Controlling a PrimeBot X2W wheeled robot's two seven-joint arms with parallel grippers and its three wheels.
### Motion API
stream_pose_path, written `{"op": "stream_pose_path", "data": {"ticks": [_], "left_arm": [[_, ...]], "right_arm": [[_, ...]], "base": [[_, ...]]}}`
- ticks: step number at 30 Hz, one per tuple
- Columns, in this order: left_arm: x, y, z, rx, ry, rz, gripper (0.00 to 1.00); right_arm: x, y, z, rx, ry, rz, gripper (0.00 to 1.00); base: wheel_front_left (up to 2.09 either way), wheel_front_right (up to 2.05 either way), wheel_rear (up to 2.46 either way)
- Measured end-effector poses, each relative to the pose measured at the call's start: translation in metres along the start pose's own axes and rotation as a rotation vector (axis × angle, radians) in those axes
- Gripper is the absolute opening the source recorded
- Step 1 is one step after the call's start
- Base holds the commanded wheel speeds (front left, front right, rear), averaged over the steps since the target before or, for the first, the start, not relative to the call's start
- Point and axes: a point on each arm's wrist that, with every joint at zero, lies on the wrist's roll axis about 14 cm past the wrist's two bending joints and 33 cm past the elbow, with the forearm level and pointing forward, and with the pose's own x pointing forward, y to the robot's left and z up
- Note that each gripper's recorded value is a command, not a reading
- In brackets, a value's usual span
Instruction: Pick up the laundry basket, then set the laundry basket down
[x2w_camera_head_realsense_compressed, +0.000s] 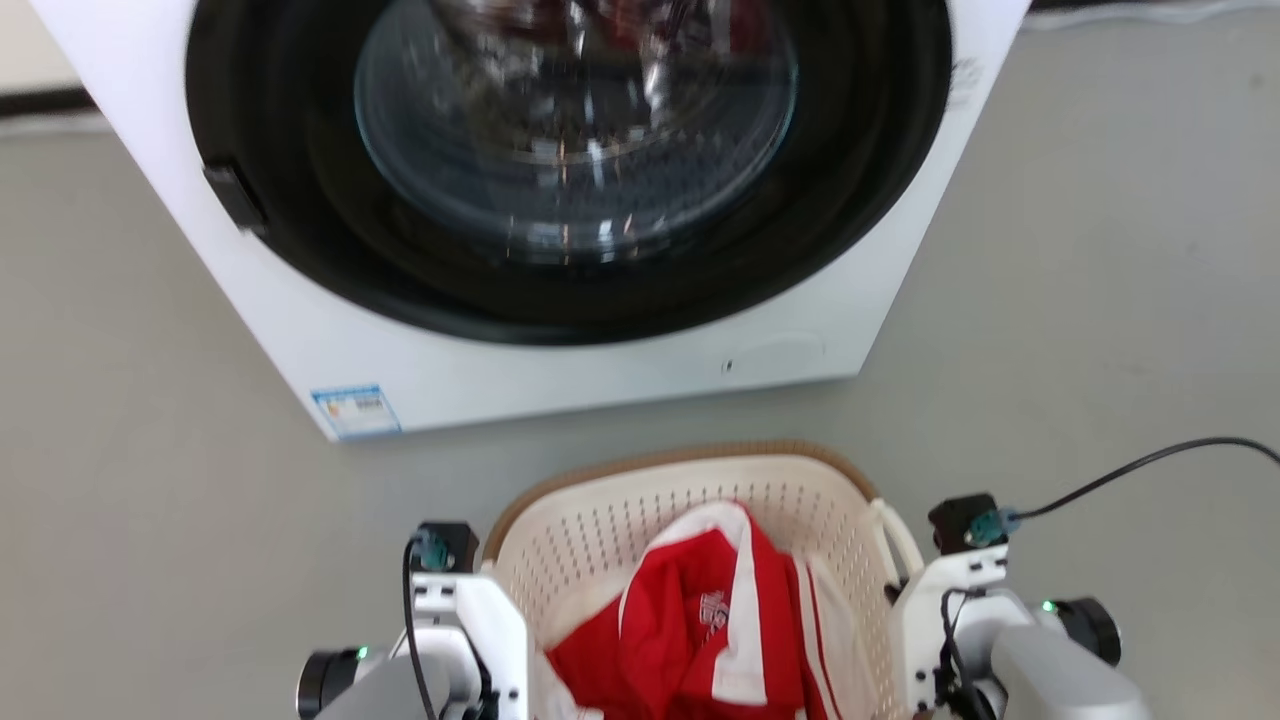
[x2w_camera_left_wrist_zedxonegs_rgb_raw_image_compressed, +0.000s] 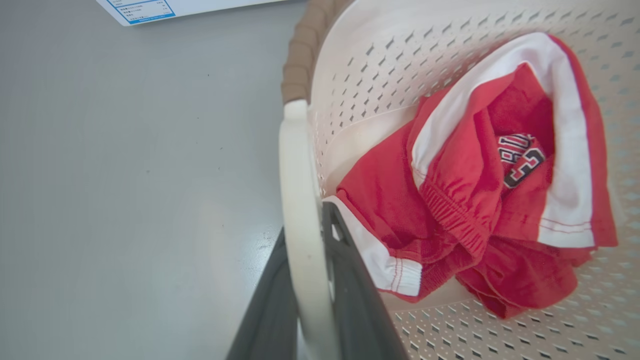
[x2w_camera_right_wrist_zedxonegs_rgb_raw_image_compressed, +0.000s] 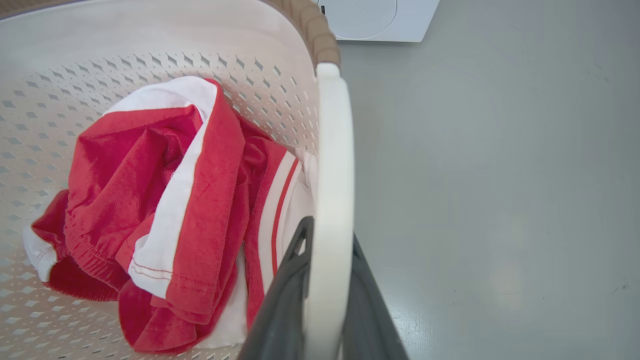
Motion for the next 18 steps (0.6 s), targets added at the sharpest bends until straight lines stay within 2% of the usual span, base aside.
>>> {"op": "stream_pose_path", "data": {"ticks": [9,18], "left_arm": [[-0.032,-0.010,-0.009,0.049,-0.023,-0.009,0.00],[-0.044,-0.008,-0.008,0.068,-0.040,-0.002,0.00]], "right_arm": [[-0.035,0.010,-0.006,-0.006,-0.037,0.011,0.00],[-0.047,0.020,0.002,-0.047,-0.045,0.033,0.00]], "base": [[0.00,0.00,0.00],[0.00,0.00,0.00]]}}
